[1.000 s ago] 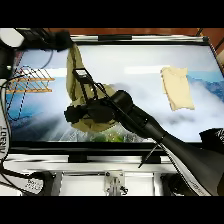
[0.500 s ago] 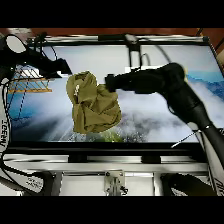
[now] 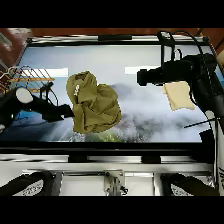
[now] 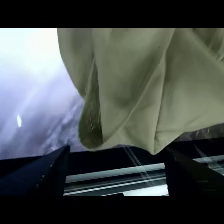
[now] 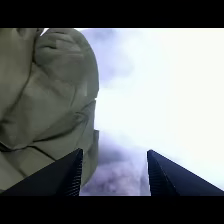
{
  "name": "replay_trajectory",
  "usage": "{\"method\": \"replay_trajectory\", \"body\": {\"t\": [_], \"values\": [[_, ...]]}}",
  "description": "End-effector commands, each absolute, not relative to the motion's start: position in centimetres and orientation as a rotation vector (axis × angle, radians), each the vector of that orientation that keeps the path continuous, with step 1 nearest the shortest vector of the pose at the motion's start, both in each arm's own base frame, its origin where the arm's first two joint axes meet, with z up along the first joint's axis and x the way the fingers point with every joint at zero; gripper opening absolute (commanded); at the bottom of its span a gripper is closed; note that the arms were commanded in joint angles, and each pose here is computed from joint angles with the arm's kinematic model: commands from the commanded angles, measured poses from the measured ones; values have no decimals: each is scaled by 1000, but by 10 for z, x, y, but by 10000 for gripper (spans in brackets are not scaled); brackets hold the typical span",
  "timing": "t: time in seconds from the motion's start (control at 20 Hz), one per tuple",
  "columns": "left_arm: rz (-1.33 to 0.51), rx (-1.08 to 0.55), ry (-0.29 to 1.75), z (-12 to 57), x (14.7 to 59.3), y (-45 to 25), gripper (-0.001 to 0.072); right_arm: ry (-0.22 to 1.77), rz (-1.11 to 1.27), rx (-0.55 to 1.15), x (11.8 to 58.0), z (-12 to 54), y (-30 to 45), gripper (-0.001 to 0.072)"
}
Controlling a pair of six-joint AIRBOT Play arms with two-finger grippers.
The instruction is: Fold the shirts.
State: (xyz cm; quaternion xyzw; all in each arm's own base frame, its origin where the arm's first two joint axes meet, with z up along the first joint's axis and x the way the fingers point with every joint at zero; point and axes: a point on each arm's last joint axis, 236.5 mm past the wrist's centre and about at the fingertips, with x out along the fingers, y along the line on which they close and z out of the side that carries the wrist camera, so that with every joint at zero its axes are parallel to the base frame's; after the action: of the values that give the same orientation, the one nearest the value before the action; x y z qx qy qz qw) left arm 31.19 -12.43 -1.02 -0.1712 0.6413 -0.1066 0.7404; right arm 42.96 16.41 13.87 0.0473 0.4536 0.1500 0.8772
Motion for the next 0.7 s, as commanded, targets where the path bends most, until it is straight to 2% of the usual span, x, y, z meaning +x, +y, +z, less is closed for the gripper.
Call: {"method": "replay_trajectory", "body": {"t": [0.0, 0.2, 0.25, 0.3, 0.4, 0.45, 0.5, 0.55, 0.65], "values": [[-252, -397, 1391, -47, 281, -146, 711, 985, 321, 105, 433, 123, 165, 512], [-262, -372, 1358, -68, 296, -165, 704, 1035, 321, 103, 431, 109, 166, 512], [-254, -371, 1356, -73, 299, -164, 680, 1046, 321, 101, 429, 107, 166, 512], [-244, -376, 1354, -77, 302, -163, 515, 1058, 321, 98, 426, 106, 165, 512], [-229, -386, 1354, -80, 305, -159, 325, 1076, 324, 99, 423, 103, 166, 528], [-227, -386, 1359, -79, 304, -157, 163, 1084, 337, 110, 423, 101, 170, 541], [-236, -373, 1370, -78, 302, -153, 35, 1099, 361, 132, 422, 97, 177, 541], [-255, -352, 1377, -75, 300, -150, 33, 1122, 400, 159, 420, 91, 189, 575], [-282, -298, 1384, -67, 294, -140, 33, 1175, 469, 219, 420, 71, 211, 577]]}}
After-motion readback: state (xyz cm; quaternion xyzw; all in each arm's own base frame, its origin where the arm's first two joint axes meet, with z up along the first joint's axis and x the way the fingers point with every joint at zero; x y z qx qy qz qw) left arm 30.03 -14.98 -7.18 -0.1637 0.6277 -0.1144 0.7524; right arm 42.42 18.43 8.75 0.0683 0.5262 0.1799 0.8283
